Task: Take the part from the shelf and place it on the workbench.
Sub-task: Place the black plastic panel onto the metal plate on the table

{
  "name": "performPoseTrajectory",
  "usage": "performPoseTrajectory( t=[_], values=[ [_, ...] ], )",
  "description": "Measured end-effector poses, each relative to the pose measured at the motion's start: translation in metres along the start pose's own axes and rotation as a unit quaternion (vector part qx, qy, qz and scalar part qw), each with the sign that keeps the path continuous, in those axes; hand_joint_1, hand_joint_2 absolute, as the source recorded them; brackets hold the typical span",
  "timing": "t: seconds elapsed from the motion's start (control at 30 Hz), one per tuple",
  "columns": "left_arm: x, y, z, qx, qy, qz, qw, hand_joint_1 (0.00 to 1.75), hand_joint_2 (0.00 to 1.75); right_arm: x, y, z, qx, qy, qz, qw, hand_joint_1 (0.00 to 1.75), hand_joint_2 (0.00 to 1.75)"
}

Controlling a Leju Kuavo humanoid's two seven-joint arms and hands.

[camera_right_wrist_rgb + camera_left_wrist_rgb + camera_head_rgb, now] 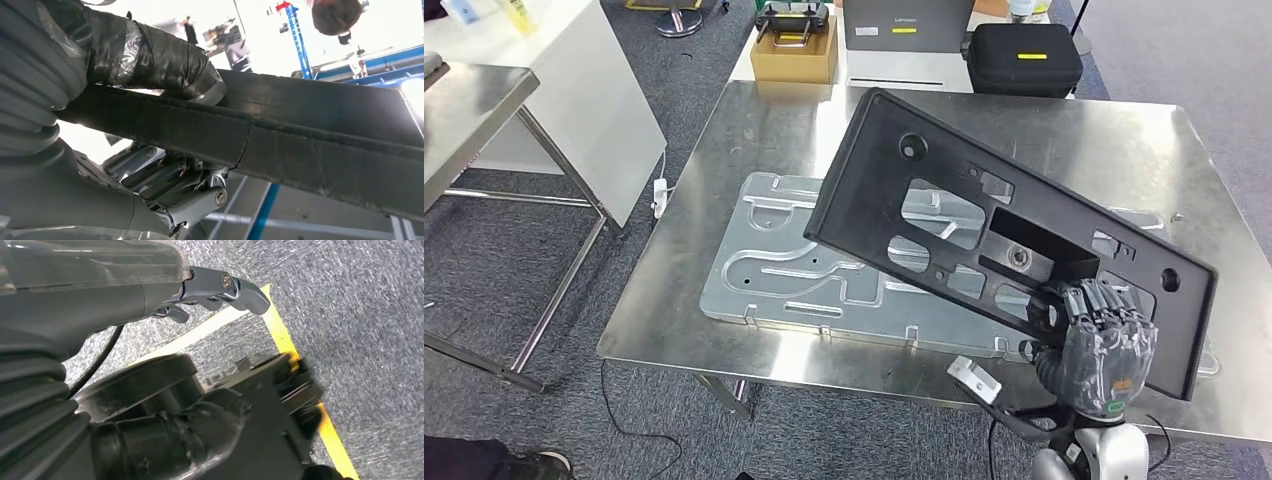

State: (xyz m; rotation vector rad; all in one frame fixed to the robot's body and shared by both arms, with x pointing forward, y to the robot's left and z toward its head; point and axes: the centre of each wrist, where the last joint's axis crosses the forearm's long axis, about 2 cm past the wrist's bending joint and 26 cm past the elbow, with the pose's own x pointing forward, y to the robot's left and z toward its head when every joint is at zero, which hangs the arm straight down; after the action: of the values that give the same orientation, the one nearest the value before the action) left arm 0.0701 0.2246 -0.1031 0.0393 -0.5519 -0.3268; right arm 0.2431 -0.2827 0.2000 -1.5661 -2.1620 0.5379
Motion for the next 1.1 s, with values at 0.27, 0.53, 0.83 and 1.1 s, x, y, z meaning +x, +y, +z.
performPoseTrajectory(
  t=[0.27,0.53,0.83,1.1],
  values=[
    [0.009,0.001,-0.003,-0.010,-0.003,-0.017,1.000,0.00,0.00,-0.021,0.018,-0.022,0.015,-0.004,0.088,0.996,1.65,1.75],
    [0.014,0.000,-0.005,-0.018,-0.003,-0.032,0.999,0.00,0.00,-0.048,0.043,-0.035,0.087,0.012,0.143,0.986,1.66,1.75],
    [0.018,-0.001,-0.006,-0.024,-0.004,-0.037,0.999,0.00,0.00,-0.068,0.069,-0.034,0.176,0.019,0.165,0.970,1.65,1.75],
    [0.019,-0.001,-0.006,-0.026,-0.004,-0.038,0.999,0.00,0.00,-0.076,0.089,-0.013,0.258,0.027,0.157,0.953,1.68,1.75]
  ],
)
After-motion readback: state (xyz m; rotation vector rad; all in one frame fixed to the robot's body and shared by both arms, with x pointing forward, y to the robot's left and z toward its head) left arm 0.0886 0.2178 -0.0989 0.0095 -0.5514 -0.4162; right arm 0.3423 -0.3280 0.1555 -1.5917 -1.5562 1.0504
